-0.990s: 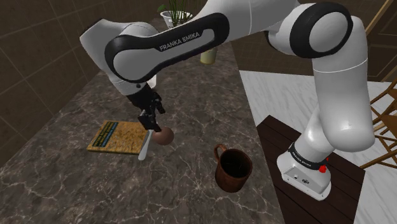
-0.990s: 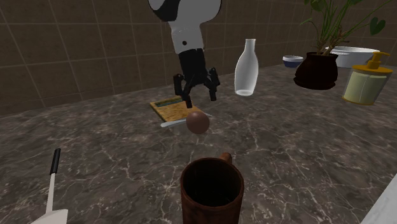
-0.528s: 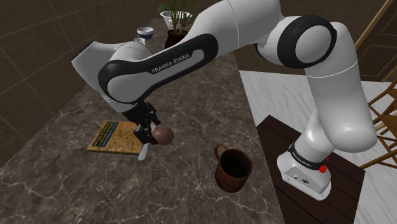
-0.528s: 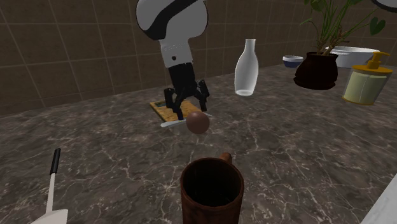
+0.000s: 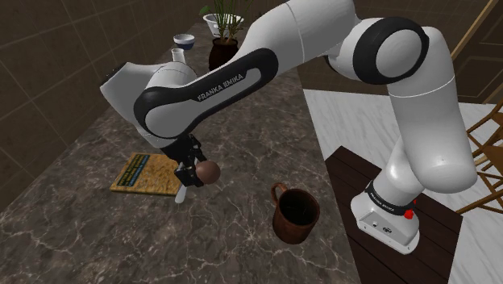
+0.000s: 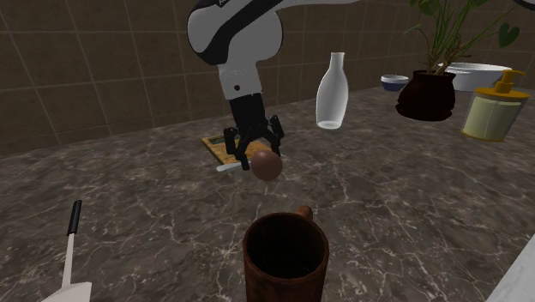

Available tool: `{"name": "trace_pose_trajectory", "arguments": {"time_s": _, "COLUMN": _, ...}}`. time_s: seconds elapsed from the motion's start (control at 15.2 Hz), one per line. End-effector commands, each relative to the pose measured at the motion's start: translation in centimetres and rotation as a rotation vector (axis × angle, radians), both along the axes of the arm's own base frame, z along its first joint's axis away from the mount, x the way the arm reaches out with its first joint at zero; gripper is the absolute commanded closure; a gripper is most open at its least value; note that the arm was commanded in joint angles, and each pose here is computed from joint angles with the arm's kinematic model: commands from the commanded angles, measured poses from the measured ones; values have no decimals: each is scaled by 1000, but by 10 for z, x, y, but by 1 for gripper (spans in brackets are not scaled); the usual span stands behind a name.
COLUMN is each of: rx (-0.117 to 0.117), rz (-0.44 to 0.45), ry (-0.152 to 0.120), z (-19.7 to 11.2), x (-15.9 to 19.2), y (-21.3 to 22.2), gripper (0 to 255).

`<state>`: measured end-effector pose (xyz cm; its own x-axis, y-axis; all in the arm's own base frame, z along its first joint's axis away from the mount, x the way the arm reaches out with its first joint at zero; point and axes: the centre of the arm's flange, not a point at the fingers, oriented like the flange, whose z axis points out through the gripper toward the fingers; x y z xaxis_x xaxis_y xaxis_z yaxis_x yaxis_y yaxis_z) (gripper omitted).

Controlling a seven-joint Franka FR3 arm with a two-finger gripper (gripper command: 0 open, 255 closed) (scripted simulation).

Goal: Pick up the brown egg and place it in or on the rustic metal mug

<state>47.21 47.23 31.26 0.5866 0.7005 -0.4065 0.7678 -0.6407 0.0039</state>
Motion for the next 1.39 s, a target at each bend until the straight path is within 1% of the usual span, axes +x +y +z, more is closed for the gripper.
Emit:
{"name": "trace_pose_trajectory", "arguments": {"time_s": 0.0, "rx": 0, "rz": 0, "ry": 0, "z": 0, "x": 0, "y": 0, "gripper": 0}}
{"name": "trace_pose_trajectory", "arguments": {"time_s": 0.07, "rx": 0, "rz": 0, "ry": 0, "z": 0, "x": 0, "y": 0, "gripper": 0}}
{"name": "trace_pose_trajectory", "arguments": {"time_s": 0.13, "rx": 0, "rz": 0, "ry": 0, "z": 0, "x": 0, "y": 0, "gripper": 255}}
{"name": "trace_pose_trajectory", "arguments": {"time_s": 0.73, "rx": 0, "rz": 0, "ry": 0, "z": 0, "x": 0, "y": 0, "gripper": 255}}
{"name": "trace_pose_trajectory", "arguments": {"time_s": 1.32, "rx": 0, "rz": 0, "ry": 0, "z": 47, "x": 0, "y": 0, "gripper": 255}}
